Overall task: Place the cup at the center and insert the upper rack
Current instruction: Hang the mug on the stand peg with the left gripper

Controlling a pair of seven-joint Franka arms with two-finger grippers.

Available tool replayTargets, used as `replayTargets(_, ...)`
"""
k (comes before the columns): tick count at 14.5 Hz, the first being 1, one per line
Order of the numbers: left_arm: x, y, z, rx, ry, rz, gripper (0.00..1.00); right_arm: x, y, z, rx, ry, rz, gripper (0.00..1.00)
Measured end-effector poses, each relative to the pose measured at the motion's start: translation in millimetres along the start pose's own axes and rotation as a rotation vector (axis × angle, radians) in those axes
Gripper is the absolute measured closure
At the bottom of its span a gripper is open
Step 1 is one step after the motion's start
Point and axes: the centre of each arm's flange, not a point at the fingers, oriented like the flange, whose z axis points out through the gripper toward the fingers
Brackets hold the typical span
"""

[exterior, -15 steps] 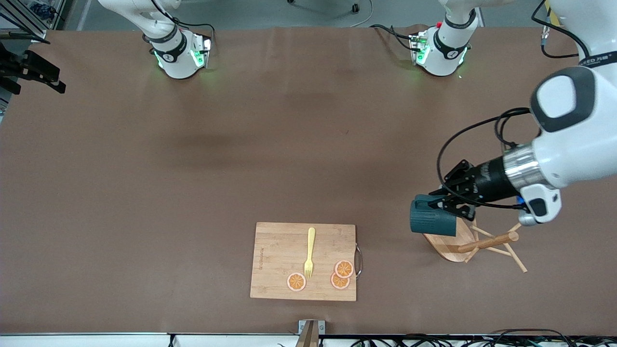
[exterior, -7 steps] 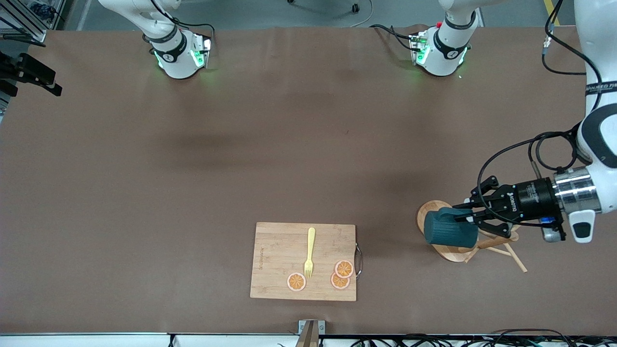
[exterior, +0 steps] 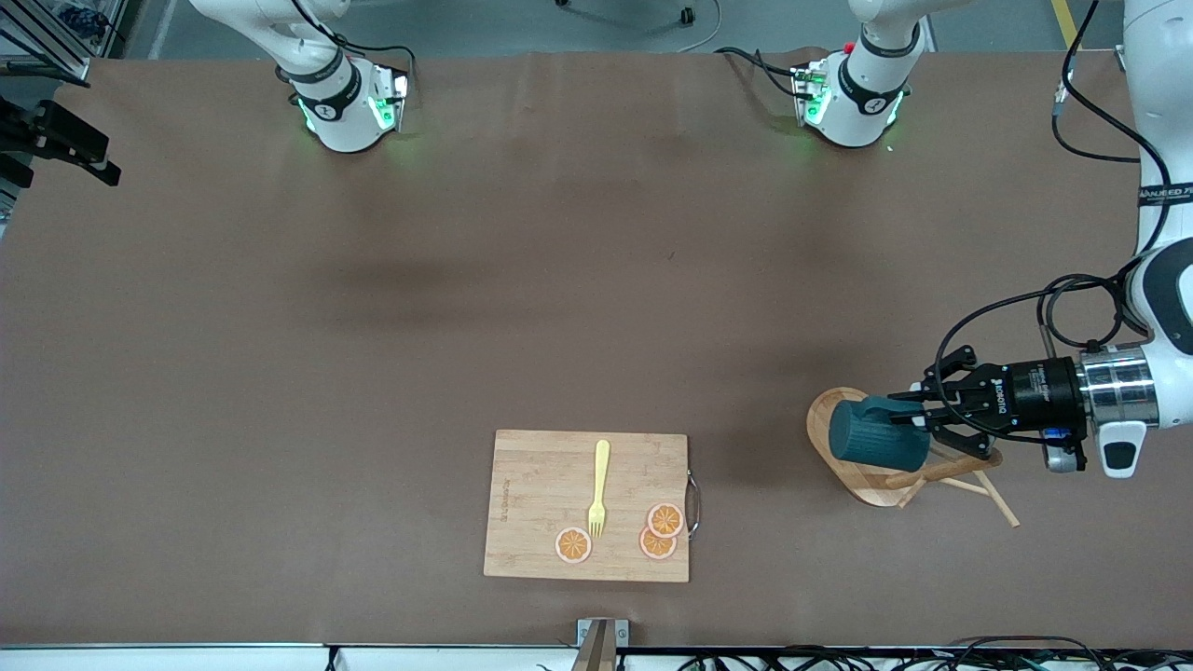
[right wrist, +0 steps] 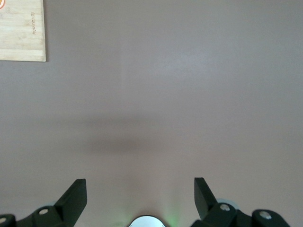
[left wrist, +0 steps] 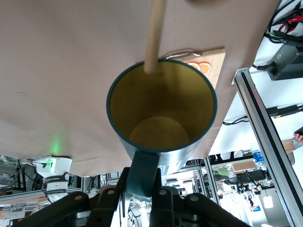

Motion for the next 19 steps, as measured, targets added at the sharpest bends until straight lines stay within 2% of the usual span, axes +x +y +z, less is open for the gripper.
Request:
replayTargets(4, 38, -8, -12, -0.007, -0.034, -0.024, 0.79, 4, -1, 1, -0.005, -0.002, -0.002, 0.00)
replayTargets(7, 56, -12, -23, -0.041, -0.084, -0.036, 0.79, 2, -2, 5, -0.004, -0.030, -0.003, 0.00)
replayTargets(14, 92, -19, -24, -0.052, -0.104, -0.027, 0.79, 3, -1, 8, -0.003, -0.042, -0.003, 0.00)
replayTargets(17, 95, -20, -24, -0.053, -0.106, -0.029, 0.79, 5, -1, 12, -0.003, -0.043, -0.002, 0.00)
replayTargets(19, 95, -20, -23, -0.053, -0.108, -0.028, 0.76, 7, -1, 13, -0.003, -0.036, -0.002, 0.00)
